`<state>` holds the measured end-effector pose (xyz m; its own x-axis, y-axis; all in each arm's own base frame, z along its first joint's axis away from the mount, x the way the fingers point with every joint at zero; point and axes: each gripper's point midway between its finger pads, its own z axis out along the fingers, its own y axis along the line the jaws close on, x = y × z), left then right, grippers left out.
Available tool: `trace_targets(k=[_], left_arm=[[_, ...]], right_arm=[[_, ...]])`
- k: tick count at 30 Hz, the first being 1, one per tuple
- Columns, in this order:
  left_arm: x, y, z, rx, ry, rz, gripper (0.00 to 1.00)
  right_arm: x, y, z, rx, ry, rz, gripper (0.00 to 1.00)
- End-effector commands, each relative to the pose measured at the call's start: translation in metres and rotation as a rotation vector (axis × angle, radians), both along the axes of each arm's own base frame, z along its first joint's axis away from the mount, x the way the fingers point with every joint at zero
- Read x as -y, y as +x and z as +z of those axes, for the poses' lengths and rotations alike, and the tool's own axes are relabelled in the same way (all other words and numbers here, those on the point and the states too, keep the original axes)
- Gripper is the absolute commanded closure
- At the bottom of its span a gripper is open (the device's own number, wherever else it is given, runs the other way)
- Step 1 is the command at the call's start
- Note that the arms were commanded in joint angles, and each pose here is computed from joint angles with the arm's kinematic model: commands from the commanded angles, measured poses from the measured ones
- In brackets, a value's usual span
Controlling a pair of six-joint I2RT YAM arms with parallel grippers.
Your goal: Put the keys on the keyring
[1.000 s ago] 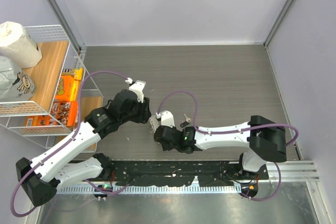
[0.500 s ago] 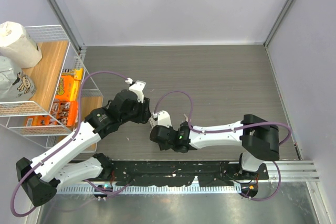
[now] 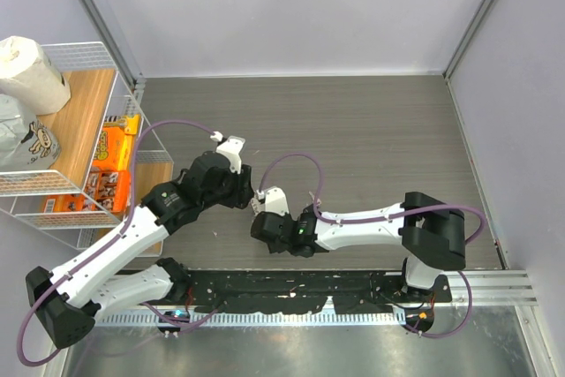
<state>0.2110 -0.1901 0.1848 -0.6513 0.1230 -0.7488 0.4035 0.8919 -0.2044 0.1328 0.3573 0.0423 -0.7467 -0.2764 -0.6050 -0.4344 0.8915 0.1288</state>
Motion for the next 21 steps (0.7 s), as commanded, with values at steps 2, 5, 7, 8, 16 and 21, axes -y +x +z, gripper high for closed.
trace_targets(k=[2,5,7,8,16,21], left_arm=[[0.0009,0.0006,0.0084,0.029,-0.026,-0.007,0.52],[0.0011,0.0008,0.0086,0.029,-0.026,-0.007,0.51],[0.0010,0.0016,0.0091,0.032,-0.025,-0.006,0.51],[0.0010,0.0008,0.0076,0.028,-0.023,-0.008,0.51],[0.0009,0.0012,0.0063,0.027,-0.019,-0.008,0.51],[0.0006,0.0013,0.0068,0.030,-0.020,-0.007,0.51]], right_arm=[[-0.0122,0.0059,0.0111,0.026,0.034,-0.037,0.64],[-0.0122,0.0068,0.0104,0.030,0.030,-0.038,0.64],[-0.0133,0.0075,0.0110,0.032,0.032,-0.041,0.64],[-0.0134,0.0073,0.0107,0.031,0.030,-0.039,0.64],[-0.0174,0.0073,0.0068,0.026,0.021,-0.039,0.64],[-0.0132,0.0093,0.0051,0.030,0.004,-0.059,0.64]])
